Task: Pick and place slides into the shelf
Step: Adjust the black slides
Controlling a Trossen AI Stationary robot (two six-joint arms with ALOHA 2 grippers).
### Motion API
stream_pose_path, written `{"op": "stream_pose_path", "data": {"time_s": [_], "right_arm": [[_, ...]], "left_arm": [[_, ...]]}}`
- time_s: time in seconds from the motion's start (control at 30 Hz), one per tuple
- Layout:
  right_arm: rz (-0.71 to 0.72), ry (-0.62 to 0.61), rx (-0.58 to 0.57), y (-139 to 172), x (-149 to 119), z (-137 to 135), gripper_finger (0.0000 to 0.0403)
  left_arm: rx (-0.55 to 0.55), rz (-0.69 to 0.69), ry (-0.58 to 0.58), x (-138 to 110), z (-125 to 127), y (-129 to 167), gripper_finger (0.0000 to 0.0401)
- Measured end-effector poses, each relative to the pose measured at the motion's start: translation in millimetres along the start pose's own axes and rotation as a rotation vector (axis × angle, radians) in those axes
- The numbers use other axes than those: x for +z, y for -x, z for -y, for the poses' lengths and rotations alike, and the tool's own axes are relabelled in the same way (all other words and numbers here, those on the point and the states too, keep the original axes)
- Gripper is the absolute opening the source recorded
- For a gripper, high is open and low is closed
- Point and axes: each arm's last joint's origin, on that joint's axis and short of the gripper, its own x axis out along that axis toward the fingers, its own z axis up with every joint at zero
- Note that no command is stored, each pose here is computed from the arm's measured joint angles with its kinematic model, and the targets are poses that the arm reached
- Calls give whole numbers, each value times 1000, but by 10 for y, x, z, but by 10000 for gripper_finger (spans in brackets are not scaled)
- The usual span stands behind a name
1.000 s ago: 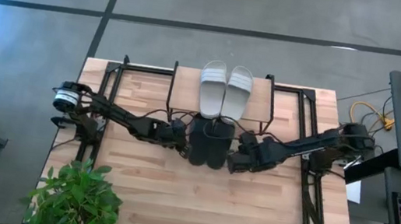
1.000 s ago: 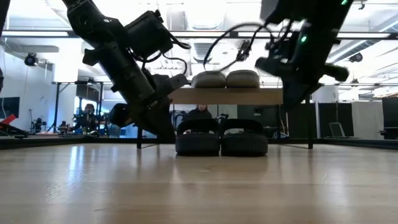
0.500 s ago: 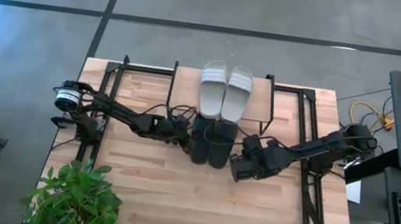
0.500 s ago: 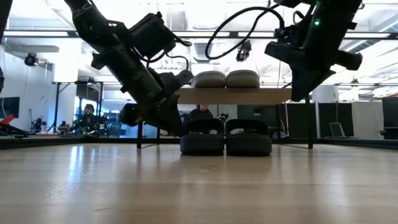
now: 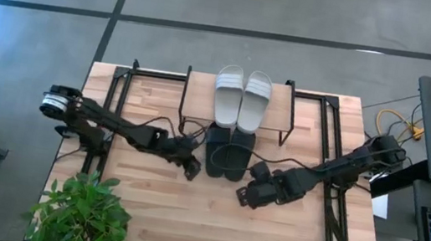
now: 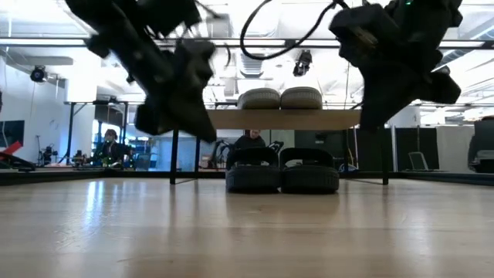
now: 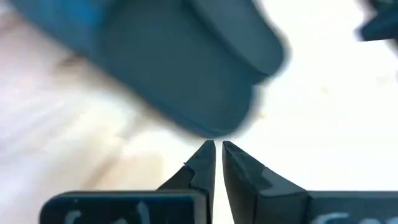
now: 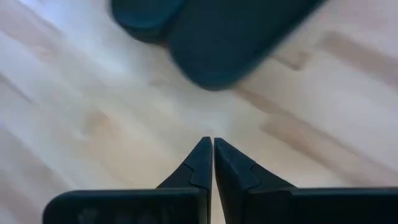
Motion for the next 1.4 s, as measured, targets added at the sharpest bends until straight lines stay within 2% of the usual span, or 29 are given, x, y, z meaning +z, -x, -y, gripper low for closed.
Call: {"op": "stream_pose_path", "data": {"time_s": [0.13, 0.27, 0.43, 0.53, 0.73, 0.9, 1.03, 1.17, 1.4], "right_arm": [[23, -71, 117, -156, -40, -80, 8], [32, -83, 113, -364, -38, -112, 8], [36, -87, 120, -474, -60, -158, 8], [36, -88, 124, -492, -58, -196, 8], [40, -73, 104, -524, -55, -174, 8], [57, -56, 58, -590, -35, -116, 8], [57, -47, -2, -641, -18, -43, 8], [78, -35, -9, -638, -7, -35, 8], [102, -45, -31, -629, -3, -12, 8]], "left_arm": [[-108, 21, -42, -102, 219, 76, 15], [-139, 14, -30, -203, 277, -62, 15], [-277, -4, -7, -209, 395, -287, 15], [-279, -37, -12, -222, 429, -412, 15], [-235, -53, -17, -235, 438, -675, 15], [-101, 27, -15, -174, 324, -802, 15], [-11, 71, -35, -51, 206, -837, 15], [94, 143, -42, 146, 17, -842, 15], [179, 234, -2, 477, -271, -829, 15]]}}
